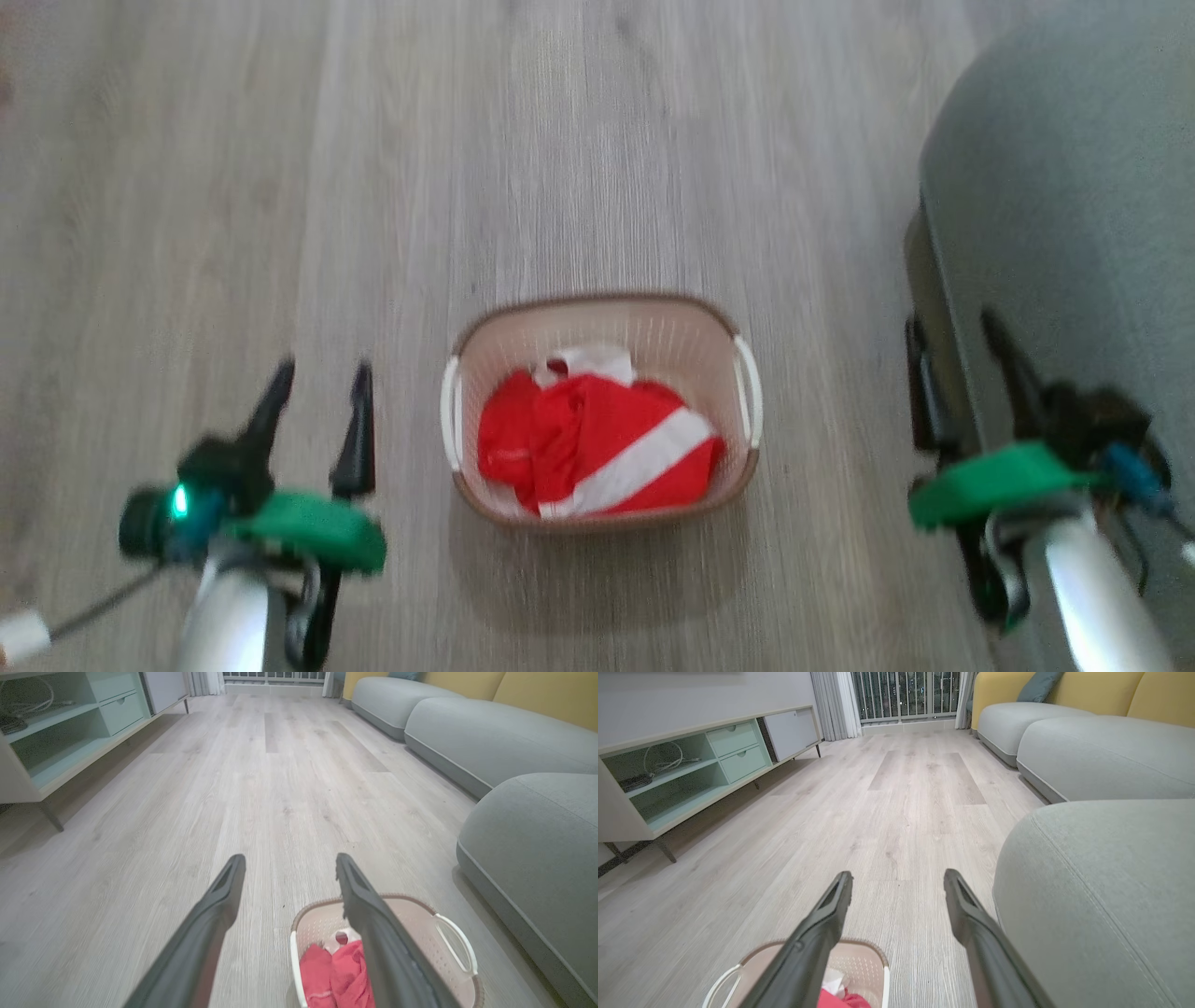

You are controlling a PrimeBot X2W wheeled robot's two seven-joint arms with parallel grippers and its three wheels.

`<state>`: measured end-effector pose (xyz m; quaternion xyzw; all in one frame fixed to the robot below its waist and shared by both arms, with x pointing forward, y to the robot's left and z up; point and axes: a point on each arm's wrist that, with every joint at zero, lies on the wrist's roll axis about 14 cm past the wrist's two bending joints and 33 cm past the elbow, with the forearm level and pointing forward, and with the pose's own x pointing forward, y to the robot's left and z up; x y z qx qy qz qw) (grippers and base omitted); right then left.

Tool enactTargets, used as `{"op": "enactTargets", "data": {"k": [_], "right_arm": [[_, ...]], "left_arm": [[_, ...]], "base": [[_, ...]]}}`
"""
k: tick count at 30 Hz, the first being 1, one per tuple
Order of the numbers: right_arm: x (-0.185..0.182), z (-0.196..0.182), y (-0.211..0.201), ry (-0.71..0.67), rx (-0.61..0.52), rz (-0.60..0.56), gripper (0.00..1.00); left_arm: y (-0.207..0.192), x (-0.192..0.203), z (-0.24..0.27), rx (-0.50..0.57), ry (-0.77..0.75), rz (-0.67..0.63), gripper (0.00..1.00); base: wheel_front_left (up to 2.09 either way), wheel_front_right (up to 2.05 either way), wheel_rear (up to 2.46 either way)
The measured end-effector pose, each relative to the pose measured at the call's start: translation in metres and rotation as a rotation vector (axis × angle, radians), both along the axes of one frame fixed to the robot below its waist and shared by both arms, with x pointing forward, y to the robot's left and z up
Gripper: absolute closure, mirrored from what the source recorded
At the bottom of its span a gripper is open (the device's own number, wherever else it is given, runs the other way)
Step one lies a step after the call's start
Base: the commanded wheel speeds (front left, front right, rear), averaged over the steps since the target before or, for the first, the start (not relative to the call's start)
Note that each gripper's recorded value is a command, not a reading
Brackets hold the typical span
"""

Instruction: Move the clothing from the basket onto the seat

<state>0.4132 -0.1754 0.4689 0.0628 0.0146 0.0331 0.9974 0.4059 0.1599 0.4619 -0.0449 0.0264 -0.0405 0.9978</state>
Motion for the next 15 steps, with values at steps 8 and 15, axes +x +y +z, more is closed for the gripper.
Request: {"op": "enactTargets", "data": {"k": [8, 15], "right_arm": [[0.073, -0.002, 0.003, -0.058, 0.006, 0.009, 0.0], [0.107, -0.049, -0.003, 0.005, 0.006, -0.004, 0.0]], "left_arm": [[-0.051, 0.08, -0.023, -0.014, 0.007, -0.161, 0.0], [-0.103, 0.1, -0.13, 0.043, 0.251, -0.343, 0.0]], "base": [[0.0, 0.0, 0.0], [0.0, 0.0, 0.0]]}}
